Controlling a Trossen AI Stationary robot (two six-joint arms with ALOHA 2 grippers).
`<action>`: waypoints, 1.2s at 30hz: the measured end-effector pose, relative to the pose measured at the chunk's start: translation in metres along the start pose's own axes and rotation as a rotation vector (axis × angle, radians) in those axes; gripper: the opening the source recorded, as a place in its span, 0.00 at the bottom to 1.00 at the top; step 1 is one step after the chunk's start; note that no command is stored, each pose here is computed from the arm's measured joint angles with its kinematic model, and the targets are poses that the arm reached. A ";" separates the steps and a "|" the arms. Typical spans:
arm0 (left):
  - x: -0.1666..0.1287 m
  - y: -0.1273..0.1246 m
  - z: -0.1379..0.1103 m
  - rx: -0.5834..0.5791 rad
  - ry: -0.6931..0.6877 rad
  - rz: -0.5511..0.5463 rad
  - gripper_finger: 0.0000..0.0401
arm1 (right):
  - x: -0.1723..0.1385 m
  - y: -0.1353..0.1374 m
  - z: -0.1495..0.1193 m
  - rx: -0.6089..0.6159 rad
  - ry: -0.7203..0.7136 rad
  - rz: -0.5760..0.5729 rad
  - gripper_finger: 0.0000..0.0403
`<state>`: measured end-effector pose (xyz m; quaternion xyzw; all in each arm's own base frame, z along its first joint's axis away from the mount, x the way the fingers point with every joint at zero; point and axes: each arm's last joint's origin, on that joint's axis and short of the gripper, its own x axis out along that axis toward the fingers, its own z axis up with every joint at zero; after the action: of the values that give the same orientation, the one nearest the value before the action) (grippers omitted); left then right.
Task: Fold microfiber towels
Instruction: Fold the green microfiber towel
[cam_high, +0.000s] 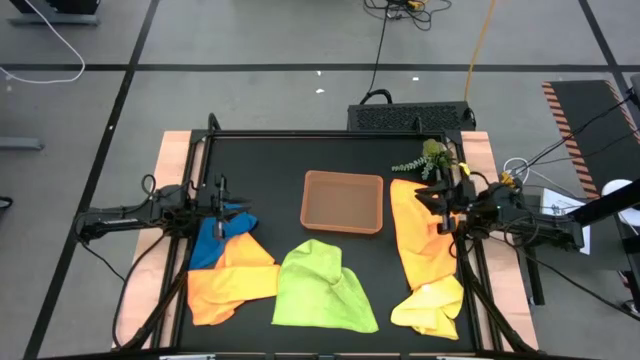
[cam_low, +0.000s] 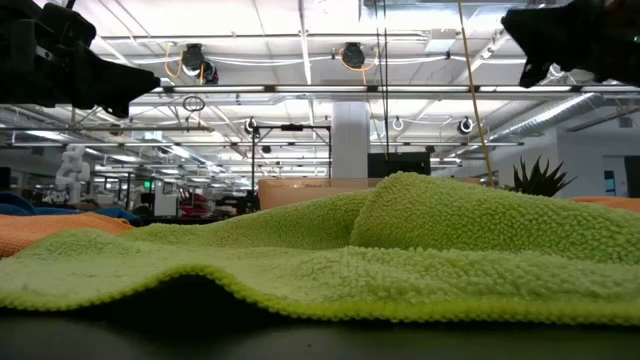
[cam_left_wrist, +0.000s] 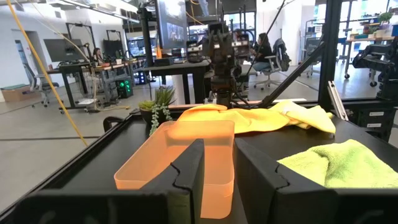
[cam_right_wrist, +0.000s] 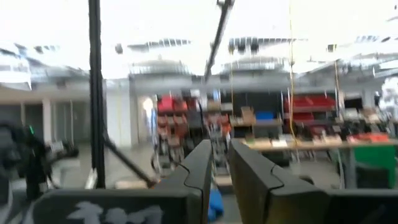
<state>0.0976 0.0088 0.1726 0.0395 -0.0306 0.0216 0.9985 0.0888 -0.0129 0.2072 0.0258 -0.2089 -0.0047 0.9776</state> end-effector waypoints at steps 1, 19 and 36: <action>0.000 0.000 0.000 0.000 0.000 0.000 0.22 | 0.000 0.000 0.001 0.007 -0.015 0.002 0.12; 0.000 0.000 0.000 0.000 0.000 -0.001 0.22 | 0.014 -0.005 -0.017 -0.004 0.157 -0.048 0.12; 0.000 0.000 0.000 0.000 0.000 0.000 0.22 | 0.030 0.031 -0.050 -0.003 0.354 0.064 0.12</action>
<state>0.0976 0.0088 0.1726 0.0395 -0.0307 0.0216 0.9985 0.1370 0.0198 0.1756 0.0183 -0.0344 0.0308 0.9988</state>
